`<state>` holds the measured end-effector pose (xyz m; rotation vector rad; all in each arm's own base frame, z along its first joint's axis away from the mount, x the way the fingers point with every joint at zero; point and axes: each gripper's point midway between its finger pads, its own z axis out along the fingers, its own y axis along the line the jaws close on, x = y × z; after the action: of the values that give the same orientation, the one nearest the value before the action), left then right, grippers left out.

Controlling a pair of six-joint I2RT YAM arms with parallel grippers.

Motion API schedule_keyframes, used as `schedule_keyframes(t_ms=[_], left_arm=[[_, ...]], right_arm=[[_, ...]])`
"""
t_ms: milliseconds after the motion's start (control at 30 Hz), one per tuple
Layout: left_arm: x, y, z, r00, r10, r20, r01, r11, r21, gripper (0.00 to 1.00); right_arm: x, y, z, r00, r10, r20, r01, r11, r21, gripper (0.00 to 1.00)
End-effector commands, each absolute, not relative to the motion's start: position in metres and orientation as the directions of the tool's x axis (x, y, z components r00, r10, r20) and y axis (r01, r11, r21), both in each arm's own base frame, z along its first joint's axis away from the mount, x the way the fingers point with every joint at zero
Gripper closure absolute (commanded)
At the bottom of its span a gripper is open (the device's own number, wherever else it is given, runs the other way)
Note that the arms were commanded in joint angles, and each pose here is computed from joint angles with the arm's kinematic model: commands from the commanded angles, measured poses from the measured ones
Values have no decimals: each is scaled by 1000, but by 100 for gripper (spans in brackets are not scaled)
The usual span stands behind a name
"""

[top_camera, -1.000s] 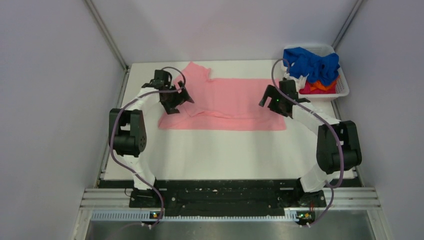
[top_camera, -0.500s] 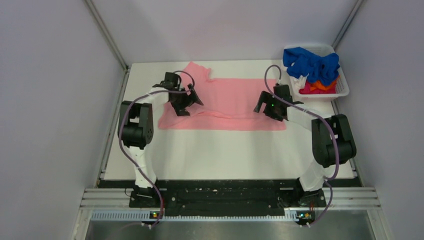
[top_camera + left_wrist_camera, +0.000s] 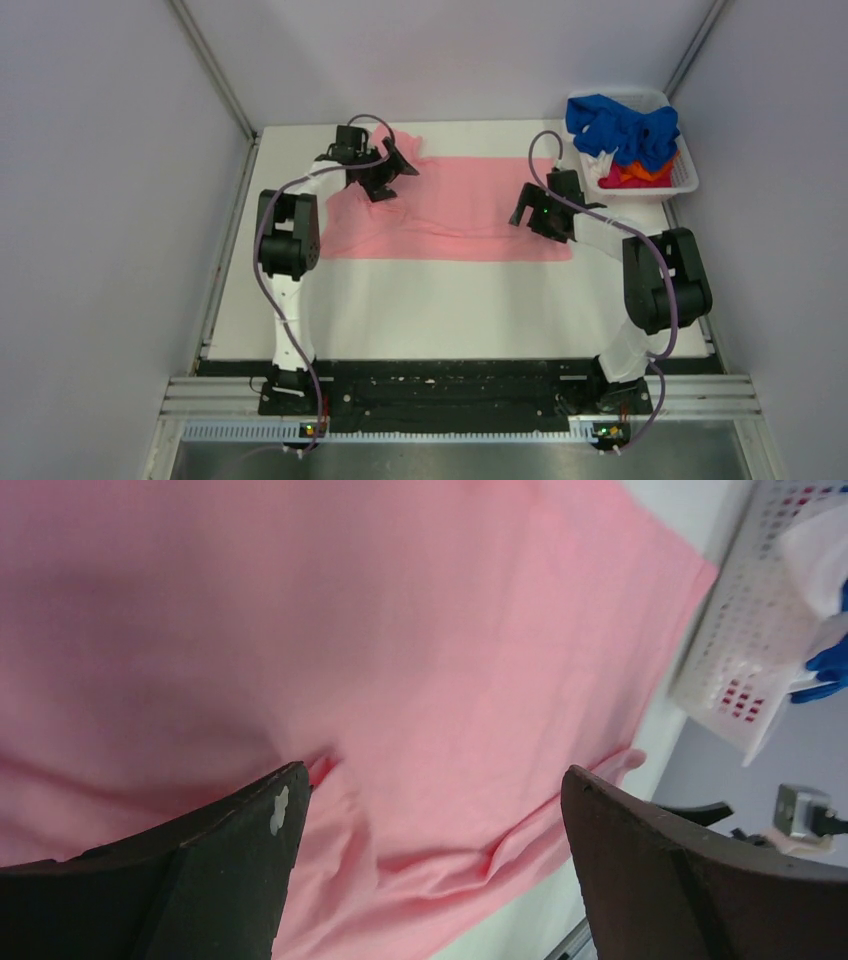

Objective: Fold and stack the t-shirts
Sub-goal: Fold the flattened tshirt in 1/3 of the way

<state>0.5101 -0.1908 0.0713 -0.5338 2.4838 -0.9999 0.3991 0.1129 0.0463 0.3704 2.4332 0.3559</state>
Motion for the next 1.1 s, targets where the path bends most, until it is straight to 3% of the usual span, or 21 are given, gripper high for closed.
schedule_keyframes(t_ms=[0,167,333,600,800,1067], left_arm=[[566,-208,120,-789,-503,-352,-41,615,-788,1],[578,-195,150,-760,-454,-465,12,706,-708,1],[530,-159,163,-716,-400,-572,-11,826,-564,1],[461,-150,112,-787,-397,-472,-92,832,-547,1],[480,-160,87,-814,-415,-407,-130,812,-569,1],[527,-170,67,-803,-424,-420,-117,802,-586,1]], right_arm=[[409,108,53,-731,344,-590,167,928,334,1],[408,105,60,-723,342,-600,164,929,332,1],[407,101,63,-712,338,-616,170,934,315,1],[405,100,60,-717,332,-613,173,937,305,1],[403,98,59,-722,331,-608,177,937,300,1],[402,94,60,-718,325,-615,186,942,280,1]])
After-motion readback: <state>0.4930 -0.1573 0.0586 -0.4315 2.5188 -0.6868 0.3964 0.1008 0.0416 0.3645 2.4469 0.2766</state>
